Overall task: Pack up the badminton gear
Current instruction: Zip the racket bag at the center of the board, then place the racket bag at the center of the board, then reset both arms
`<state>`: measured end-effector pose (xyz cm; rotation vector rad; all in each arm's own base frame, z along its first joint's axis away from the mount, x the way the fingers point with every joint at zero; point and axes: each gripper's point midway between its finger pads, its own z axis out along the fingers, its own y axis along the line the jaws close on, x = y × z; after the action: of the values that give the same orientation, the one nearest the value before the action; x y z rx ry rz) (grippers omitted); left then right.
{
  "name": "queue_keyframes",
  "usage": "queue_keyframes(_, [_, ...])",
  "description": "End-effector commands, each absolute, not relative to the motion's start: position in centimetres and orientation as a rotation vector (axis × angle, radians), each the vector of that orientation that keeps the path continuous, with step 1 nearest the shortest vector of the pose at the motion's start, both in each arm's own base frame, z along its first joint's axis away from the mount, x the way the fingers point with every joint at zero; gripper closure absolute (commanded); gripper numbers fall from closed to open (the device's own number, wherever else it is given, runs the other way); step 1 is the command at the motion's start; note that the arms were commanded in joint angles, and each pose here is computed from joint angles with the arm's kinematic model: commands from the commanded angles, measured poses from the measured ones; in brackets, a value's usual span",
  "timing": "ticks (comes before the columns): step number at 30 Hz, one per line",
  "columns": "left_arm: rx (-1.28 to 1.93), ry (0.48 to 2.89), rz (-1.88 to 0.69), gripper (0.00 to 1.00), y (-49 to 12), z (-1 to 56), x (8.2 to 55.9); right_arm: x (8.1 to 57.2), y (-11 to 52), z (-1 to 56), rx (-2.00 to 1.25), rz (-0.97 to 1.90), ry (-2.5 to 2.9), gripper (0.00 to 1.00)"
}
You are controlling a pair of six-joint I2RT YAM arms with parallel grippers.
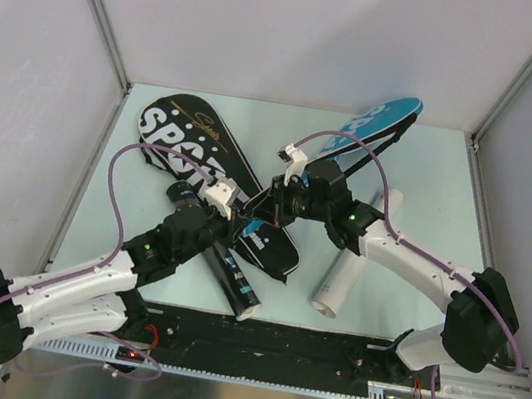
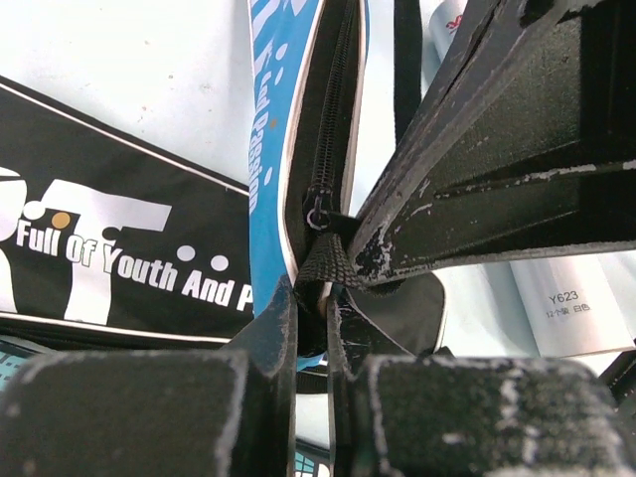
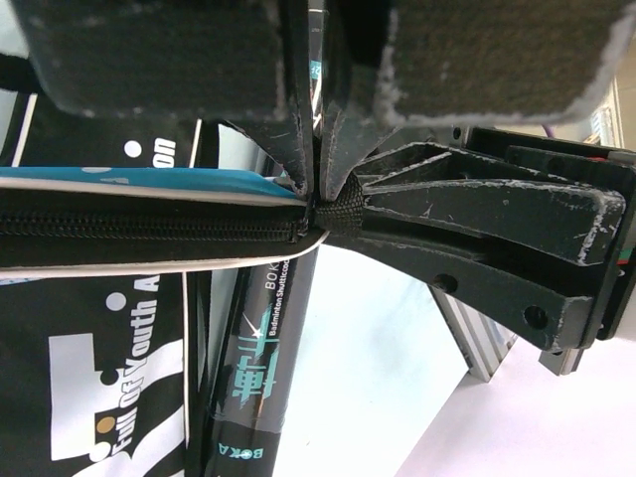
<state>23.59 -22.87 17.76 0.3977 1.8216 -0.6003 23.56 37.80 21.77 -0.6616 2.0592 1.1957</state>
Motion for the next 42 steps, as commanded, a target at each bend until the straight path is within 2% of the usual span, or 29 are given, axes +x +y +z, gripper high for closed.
queue_keyframes(1, [0.338,1.680,-0.680,1.00,-24.4,22.3,24.9,18.5,40.7,26.8,-0.869,1.501,1.863,1.00])
queue_keyframes(8, [0.334,1.669,-0.625,1.00,-24.2,21.3,25.9,18.9,40.4,25.4,-0.828,1.542,1.952,1.00])
queue_keyframes(10, [0.334,1.662,-0.605,1.00,-24.3,21.2,26.4,20.6,39.6,24.7,-0.754,1.481,1.995,0.95])
queue_keyframes(13, [0.347,1.664,-0.574,0.99,-24.6,20.8,27.1,24.7,36.9,23.6,-0.560,1.276,2.075,0.73])
queue_keyframes(16, [0.379,1.688,-0.544,0.93,-25.2,19.8,27.9,28.2,32.8,23.8,-0.398,1.077,2.093,0.51])
queue_keyframes(19, [0.389,1.748,-0.488,0.75,-25.4,17.5,28.7,30.0,26.6,25.5,-0.280,0.820,2.062,0.14])
queue_keyframes(21, [0.365,1.756,-0.467,0.56,-24.8,17.4,28.7,30.2,23.6,25.9,-0.211,0.711,2.070,0.04])
queue_keyframes(25, [0.338,1.718,-0.442,0.28,-23.3,20.3,28.3,28.8,19.4,25.3,-0.135,0.594,2.141,0.01])
queue_keyframes(27, [0.334,1.695,-0.431,0.10,-22.6,22.6,28.0,28.1,17.1,24.3,-0.078,0.500,2.194,0.01])
queue_keyframes(28, [0.339,1.687,-0.427,0.05,-22.4,23.5,27.7,27.8,16.1,23.8,-0.045,0.457,2.216,0.01])
queue_keyframes(34, [0.363,1.638,-0.441,0.01,-20.7,28.5,25.9,26.3,12.6,22.2,0.097,0.313,2.271,0.00])
queue_keyframes(37, [0.365,1.644,-0.442,0.00,-19.6,29.8,24.8,25.8,11.3,23.6,0.138,0.281,2.215,0.00])
queue_keyframes(42, [0.337,1.595,-0.545,0.00,-18.4,32.2,22.3,24.2,11.4,26.8,0.086,0.382,2.099,0.00])
